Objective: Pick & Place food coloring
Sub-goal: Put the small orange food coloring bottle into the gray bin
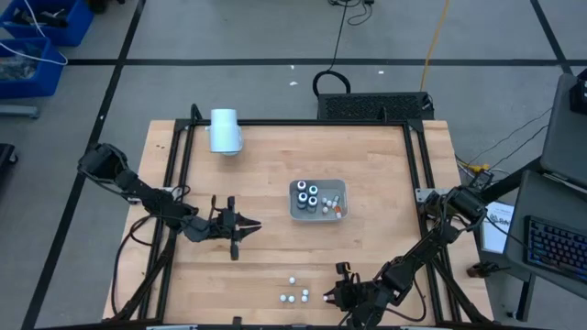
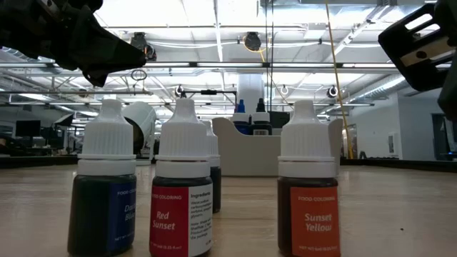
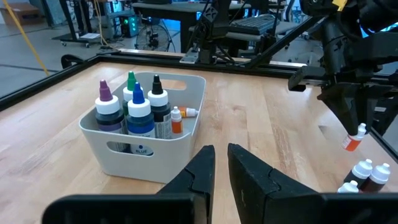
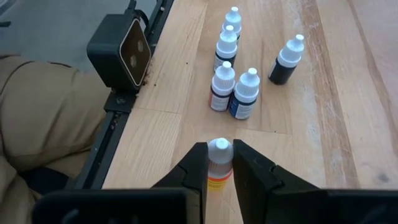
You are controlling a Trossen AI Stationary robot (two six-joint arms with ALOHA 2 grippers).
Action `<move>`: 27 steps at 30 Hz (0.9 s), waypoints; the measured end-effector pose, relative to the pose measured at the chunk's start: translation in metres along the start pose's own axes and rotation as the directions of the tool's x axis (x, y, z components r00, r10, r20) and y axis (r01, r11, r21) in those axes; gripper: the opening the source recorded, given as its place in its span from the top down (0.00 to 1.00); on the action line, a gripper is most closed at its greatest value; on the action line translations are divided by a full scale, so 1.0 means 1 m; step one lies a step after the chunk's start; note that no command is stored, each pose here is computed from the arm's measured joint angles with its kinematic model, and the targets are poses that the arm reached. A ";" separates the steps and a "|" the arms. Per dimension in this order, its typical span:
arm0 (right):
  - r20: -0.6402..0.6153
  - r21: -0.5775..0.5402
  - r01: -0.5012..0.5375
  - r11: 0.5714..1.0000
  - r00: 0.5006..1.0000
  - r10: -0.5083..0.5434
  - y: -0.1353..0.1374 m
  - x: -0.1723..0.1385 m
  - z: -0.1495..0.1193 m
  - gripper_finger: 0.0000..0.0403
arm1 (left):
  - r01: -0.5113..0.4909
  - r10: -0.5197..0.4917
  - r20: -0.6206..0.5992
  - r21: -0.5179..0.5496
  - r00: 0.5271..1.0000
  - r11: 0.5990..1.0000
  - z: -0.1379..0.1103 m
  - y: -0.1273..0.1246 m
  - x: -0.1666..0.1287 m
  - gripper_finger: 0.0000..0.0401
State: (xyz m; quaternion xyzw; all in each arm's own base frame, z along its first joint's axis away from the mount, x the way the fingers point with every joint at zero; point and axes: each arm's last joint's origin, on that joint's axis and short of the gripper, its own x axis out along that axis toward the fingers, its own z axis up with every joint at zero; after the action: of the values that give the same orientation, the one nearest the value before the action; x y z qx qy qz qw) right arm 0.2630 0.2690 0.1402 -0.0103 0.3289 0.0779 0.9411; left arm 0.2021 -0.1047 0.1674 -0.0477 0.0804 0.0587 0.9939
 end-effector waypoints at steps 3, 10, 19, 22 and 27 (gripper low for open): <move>0.000 0.000 0.000 1.000 1.000 0.000 0.000 0.000 0.000 0.89 | 0.000 0.000 0.000 -0.001 1.000 1.000 0.000 0.000 0.000 0.87; 0.000 -0.003 0.000 1.000 1.000 0.000 0.000 0.000 0.000 0.89 | 0.000 0.000 0.000 0.001 1.000 1.000 0.000 0.000 0.000 0.87; -0.001 -0.003 0.000 1.000 1.000 0.000 0.000 0.000 0.000 0.89 | 0.000 0.000 0.000 0.000 1.000 1.000 0.000 0.000 0.000 0.87; -0.001 -0.006 0.000 1.000 1.000 0.000 0.000 0.000 0.000 0.89 | 0.000 0.000 0.000 0.000 1.000 1.000 0.000 0.000 0.000 0.87; 0.036 -0.030 0.043 0.999 0.998 -0.042 0.001 -0.001 0.001 0.89 | 0.000 0.000 0.000 0.004 1.000 1.000 0.000 0.000 0.000 0.87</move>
State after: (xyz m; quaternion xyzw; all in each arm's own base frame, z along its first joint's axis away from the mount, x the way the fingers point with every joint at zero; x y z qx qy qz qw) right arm 0.2627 0.2695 0.1414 -0.0303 0.3106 0.0633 0.9479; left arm 0.2021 -0.1047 0.1675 -0.0456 0.0803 0.0585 0.9940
